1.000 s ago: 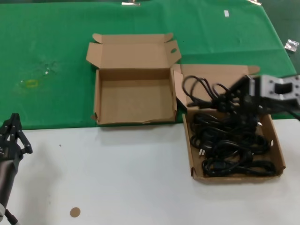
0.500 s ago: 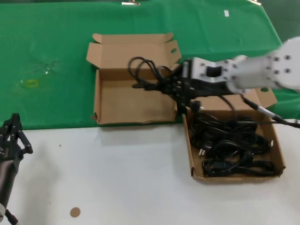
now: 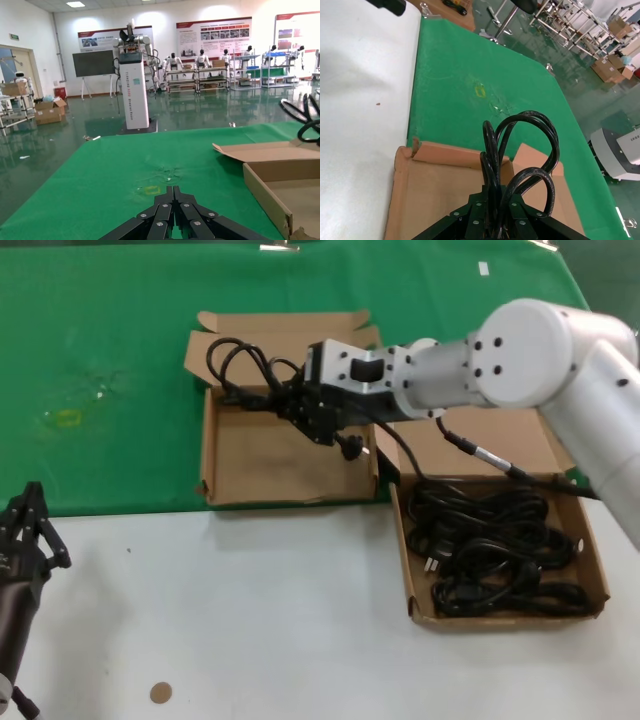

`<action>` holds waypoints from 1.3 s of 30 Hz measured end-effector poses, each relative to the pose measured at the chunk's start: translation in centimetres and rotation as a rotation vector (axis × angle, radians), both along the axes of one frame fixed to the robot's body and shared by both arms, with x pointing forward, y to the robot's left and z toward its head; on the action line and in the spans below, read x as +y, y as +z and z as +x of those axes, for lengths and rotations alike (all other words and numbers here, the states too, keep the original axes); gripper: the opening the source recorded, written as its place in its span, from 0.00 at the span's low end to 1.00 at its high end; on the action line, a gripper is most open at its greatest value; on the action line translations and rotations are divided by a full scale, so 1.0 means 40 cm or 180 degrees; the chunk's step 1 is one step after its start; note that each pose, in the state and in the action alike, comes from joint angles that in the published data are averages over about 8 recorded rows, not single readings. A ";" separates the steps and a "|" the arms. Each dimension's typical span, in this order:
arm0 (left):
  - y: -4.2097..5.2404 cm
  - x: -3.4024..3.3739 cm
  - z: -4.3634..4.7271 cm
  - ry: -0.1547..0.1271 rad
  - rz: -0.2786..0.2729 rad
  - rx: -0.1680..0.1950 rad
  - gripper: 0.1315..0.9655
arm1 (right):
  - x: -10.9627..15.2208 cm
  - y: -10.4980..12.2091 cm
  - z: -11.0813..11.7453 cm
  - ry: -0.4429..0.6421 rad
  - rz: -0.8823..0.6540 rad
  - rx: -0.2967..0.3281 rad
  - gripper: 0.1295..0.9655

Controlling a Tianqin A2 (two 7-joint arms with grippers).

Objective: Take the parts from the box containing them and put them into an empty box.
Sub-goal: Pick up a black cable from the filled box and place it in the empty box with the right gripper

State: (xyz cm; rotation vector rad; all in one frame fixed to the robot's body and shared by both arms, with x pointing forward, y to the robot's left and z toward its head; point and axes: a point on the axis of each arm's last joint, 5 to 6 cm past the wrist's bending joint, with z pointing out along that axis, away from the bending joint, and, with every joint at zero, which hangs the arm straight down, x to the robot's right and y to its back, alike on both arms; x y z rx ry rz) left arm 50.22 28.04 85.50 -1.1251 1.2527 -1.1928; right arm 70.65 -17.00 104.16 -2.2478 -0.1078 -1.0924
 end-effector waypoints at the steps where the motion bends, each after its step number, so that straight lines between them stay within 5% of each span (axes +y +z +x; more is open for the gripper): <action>1: 0.000 0.000 0.000 0.0000 0.0000 0.0000 0.02 | 0.004 -0.003 0.004 -0.0004 -0.0004 0.0001 0.06; 21: 0.000 0.000 0.000 0.0000 0.0000 0.0000 0.02 | 0.003 -0.049 0.034 -0.0103 -0.0142 -0.0007 0.07; 39: 0.000 0.000 0.000 0.0000 0.0000 0.0000 0.02 | -0.010 -0.031 0.025 -0.0153 -0.0101 -0.0070 0.31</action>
